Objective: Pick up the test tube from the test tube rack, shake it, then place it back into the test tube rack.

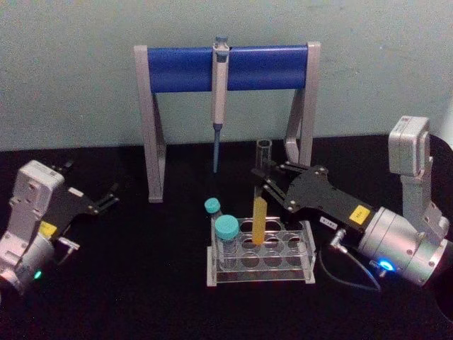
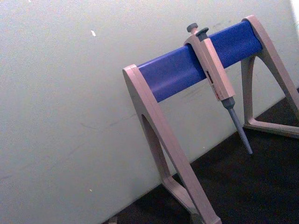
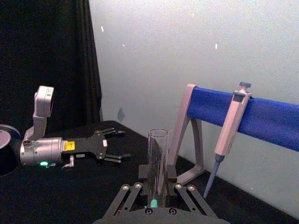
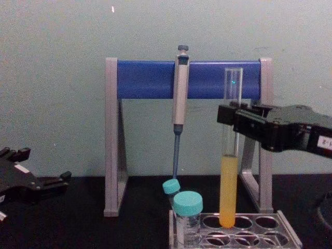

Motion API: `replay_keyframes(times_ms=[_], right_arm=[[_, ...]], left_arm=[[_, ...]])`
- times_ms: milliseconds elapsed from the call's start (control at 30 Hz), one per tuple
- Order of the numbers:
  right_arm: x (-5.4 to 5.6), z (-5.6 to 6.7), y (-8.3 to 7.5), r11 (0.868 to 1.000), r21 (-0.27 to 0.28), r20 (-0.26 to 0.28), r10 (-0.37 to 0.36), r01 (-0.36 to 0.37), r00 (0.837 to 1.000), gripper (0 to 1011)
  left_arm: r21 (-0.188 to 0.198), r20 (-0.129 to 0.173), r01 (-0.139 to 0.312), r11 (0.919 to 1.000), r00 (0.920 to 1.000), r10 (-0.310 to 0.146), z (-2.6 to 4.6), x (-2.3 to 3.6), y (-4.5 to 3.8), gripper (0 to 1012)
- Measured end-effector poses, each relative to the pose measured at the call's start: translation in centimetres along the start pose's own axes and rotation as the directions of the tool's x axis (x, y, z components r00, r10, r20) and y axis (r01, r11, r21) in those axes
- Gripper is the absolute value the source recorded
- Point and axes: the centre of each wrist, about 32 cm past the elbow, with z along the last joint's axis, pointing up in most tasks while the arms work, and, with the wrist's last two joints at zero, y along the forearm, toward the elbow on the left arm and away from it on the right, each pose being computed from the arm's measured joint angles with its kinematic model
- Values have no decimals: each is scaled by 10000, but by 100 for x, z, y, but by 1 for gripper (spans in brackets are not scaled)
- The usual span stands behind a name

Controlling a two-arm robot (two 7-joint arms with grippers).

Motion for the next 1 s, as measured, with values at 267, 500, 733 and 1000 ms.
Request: replay_keyframes(times_ms=[267,500,733,1000], right_arm=[[-6,-92,22,10000,16,-130,-14,14,9999,229],[-4,-153,39,10000,66,-209,-50,51,9998,229],[-3,-205,45,10000,49,-199,-85,86,9998,228],[-11,-299,46,9998,147,-157,-128,130,9998,229]], left_arm=[[0,0,0,10000,10000,0,0,0,0,1001],[0,0,0,10000,10000,0,0,0,0,1001],[-1,0,0,10000,10000,0,0,0,0,1001],[-1,0,1,10000,10000,-1,0,0,0,1001]])
